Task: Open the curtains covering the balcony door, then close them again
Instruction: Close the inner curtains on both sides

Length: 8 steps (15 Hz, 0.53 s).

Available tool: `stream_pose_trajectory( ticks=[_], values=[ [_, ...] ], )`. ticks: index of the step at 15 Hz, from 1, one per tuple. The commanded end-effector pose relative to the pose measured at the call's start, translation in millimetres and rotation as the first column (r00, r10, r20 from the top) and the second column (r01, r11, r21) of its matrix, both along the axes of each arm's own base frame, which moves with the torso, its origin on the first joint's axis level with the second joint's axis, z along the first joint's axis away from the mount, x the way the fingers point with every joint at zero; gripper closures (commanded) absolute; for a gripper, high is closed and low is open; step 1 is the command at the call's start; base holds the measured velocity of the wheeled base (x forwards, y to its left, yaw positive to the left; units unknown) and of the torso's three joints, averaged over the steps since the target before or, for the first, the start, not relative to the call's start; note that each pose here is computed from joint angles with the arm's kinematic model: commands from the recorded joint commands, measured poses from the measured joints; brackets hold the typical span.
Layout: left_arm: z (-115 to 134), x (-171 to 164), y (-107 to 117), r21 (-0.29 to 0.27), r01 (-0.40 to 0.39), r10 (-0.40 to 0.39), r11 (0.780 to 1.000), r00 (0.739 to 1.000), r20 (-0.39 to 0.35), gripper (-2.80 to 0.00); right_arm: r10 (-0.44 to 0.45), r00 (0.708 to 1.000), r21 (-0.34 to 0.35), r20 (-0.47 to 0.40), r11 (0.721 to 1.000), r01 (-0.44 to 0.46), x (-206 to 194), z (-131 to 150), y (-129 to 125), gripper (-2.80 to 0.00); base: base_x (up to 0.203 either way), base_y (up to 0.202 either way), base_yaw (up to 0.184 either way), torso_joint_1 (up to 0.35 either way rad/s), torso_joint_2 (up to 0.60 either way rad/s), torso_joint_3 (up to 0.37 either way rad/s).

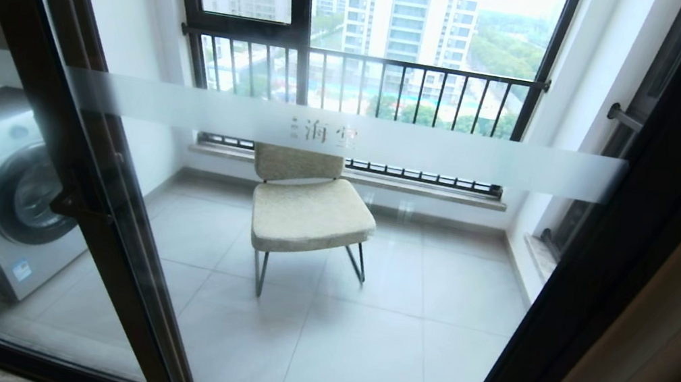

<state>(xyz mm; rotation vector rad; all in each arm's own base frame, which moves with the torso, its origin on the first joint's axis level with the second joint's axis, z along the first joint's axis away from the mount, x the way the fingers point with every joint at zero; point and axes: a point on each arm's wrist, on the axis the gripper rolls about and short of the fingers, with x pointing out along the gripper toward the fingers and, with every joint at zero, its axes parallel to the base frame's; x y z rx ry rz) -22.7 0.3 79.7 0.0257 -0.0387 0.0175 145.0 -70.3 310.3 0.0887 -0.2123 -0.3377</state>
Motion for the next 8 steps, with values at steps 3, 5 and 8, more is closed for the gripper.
stream_pose_trajectory(
  ticks=[3,5,8],
  values=[
    [0,0,0,0.0,-0.001,0.001,1.0,1.0,0.001,0.0,0.041,0.999,-0.016,0.016,0.999,-0.04,-1,5,3,0.0,0.0,0.0,0.0,0.0,0.0,0.0],
    [0,0,0,0.0,-0.001,0.001,1.0,1.0,0.001,0.0,0.052,0.998,-0.02,0.023,0.998,-0.052,-1,7,4,0.0,0.0,0.0,0.0,0.0,0.0,0.0],
    [0,0,0,0.0,-0.001,0.001,1.0,1.0,0.001,0.0,0.118,0.992,-0.029,0.043,0.993,-0.116,0,13,15,0.0,0.0,0.0,0.0,0.0,0.0,0.0]
  ],
)
